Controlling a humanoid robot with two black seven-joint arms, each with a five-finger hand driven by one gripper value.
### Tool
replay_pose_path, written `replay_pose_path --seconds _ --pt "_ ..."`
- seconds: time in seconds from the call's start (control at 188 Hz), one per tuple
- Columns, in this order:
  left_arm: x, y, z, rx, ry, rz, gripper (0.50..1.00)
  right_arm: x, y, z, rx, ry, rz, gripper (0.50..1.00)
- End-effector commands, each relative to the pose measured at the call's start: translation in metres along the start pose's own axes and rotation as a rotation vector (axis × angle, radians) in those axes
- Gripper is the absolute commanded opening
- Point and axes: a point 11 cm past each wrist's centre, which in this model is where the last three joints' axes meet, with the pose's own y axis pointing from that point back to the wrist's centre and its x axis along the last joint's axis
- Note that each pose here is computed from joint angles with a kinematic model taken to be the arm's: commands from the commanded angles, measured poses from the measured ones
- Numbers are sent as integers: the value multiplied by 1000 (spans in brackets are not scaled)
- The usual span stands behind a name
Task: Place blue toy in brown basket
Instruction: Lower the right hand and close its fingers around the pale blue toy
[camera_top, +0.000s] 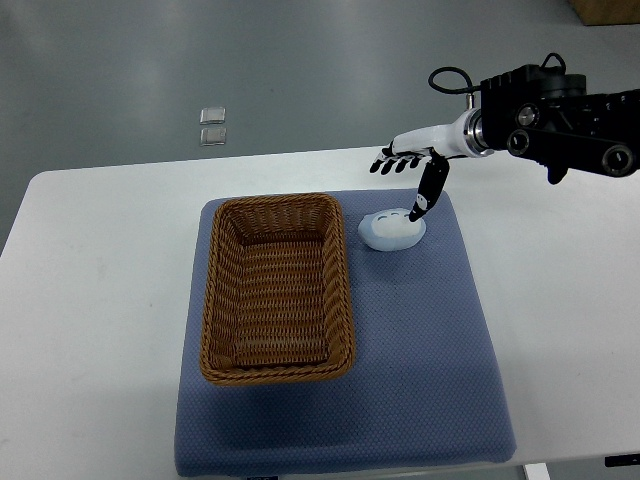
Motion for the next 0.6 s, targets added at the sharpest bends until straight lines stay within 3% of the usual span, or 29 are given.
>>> replay_pose_path --seconds 0.0,0.473,0.542,0.595 --pt "0 0 0 1 -2 0 1000 -9 -6 -1 6 -7 -8 907" --pt "1 0 0 1 -2 2 1000 -46 -41 0 1 -37 -13 895" --pt "1 0 0 1 -2 2 1000 -50 -44 0 1 -41 -9 883" --pt "1 0 0 1 -2 2 1000 -50 -46 2 -9 -33 -3 846"
